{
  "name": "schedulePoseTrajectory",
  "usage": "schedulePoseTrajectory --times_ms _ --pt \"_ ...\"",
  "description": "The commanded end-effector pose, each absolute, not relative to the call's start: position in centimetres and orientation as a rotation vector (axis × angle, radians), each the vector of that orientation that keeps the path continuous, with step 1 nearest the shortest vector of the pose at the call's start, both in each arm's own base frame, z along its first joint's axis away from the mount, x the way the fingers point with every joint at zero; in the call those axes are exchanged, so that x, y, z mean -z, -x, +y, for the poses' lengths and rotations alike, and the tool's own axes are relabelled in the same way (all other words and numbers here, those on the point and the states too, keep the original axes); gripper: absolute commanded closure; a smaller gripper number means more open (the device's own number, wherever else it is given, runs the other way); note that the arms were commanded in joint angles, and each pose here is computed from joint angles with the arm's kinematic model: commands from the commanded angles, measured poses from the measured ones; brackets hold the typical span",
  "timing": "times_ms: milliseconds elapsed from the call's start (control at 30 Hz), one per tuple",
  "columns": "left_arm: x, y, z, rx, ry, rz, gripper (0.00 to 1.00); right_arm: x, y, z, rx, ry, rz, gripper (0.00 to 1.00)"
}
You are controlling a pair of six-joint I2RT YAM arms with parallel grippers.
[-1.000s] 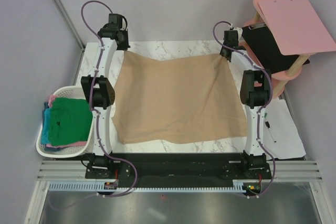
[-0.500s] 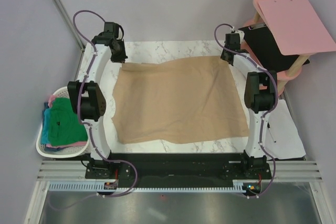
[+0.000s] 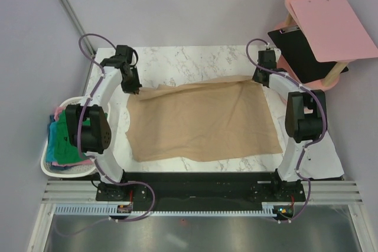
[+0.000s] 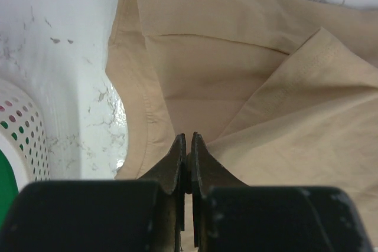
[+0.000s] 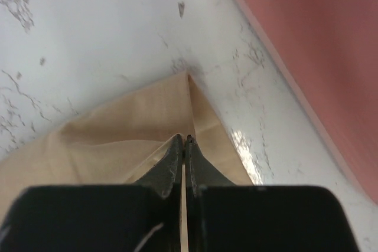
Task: Fold and stack the t-shirts
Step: Fold the flattened tshirt in 1/3 of the way
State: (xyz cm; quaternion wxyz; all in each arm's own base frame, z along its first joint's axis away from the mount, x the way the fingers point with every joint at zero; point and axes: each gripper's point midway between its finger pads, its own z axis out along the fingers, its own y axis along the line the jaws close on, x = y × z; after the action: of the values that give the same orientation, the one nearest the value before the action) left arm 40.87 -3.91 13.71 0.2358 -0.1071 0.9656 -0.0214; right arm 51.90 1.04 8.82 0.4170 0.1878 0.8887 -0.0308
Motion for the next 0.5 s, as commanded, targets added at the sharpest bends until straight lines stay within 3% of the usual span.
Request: schedulePoseTrajectory --times_ms 0,467 --pt "-14.1 -38.7 -3.6 0.058 0.366 2.635 0.98 -11.6 -49.9 1.1 0.053 -0.487 2.189 1.0" --pt "-10.2 -34.1 -3.5 0.031 0.374 2.764 0.98 -8.4 -44.5 0.9 0.088 -0.515 2.343 1.0"
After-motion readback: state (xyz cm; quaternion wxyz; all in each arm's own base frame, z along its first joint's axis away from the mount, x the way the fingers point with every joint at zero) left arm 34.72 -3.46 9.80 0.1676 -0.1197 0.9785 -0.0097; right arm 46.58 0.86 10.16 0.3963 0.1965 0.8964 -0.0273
